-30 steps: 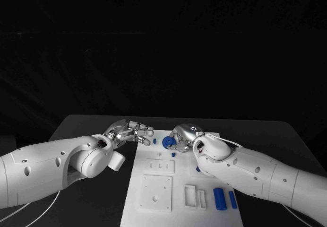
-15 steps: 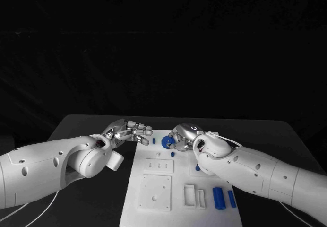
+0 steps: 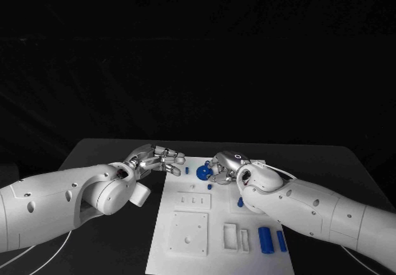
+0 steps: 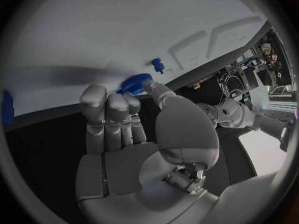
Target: Assemble the parts on the task board
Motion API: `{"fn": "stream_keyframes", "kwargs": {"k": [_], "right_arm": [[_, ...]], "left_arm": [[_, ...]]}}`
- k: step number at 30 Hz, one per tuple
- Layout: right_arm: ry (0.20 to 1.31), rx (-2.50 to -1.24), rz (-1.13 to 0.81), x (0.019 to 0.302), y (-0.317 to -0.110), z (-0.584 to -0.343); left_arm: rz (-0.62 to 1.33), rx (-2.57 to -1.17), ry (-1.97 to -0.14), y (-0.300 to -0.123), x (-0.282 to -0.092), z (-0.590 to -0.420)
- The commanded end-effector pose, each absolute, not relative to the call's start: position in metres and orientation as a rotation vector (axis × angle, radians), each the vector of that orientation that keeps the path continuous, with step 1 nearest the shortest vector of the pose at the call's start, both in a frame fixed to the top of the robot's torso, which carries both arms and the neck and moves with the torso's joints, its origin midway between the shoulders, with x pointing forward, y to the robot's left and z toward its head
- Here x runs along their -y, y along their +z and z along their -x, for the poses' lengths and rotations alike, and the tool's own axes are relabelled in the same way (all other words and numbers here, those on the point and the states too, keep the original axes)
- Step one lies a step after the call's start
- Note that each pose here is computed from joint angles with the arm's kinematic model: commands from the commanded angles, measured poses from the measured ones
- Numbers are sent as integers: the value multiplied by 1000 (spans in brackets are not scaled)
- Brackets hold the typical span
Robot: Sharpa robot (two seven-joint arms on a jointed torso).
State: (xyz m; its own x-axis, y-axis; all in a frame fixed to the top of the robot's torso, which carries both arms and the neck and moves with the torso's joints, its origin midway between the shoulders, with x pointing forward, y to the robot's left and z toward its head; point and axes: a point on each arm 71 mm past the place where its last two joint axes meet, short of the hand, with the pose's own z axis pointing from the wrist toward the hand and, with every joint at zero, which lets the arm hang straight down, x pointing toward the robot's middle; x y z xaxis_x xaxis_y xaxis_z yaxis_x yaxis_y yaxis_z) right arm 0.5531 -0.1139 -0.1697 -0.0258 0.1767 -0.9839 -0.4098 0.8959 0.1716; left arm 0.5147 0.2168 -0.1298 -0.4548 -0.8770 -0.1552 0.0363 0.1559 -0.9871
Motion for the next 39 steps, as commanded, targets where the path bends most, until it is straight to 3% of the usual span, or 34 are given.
{"fn": "stream_keyframes", "kwargs": {"k": [1, 16, 27, 39], "right_arm": [[464, -1522, 178, 118, -173, -553], [533, -1430, 83, 140, -155, -548], [634, -1491, -34, 196, -130, -546], [715, -1536, -80, 264, -133, -553]], "left_arm": [[818, -1620, -1425, -129, -216, -514], [834, -1598, -1414, -128, -223, -517], [846, -1581, -1402, -128, -232, -521], [851, -1574, -1391, -130, -239, -523]]}}
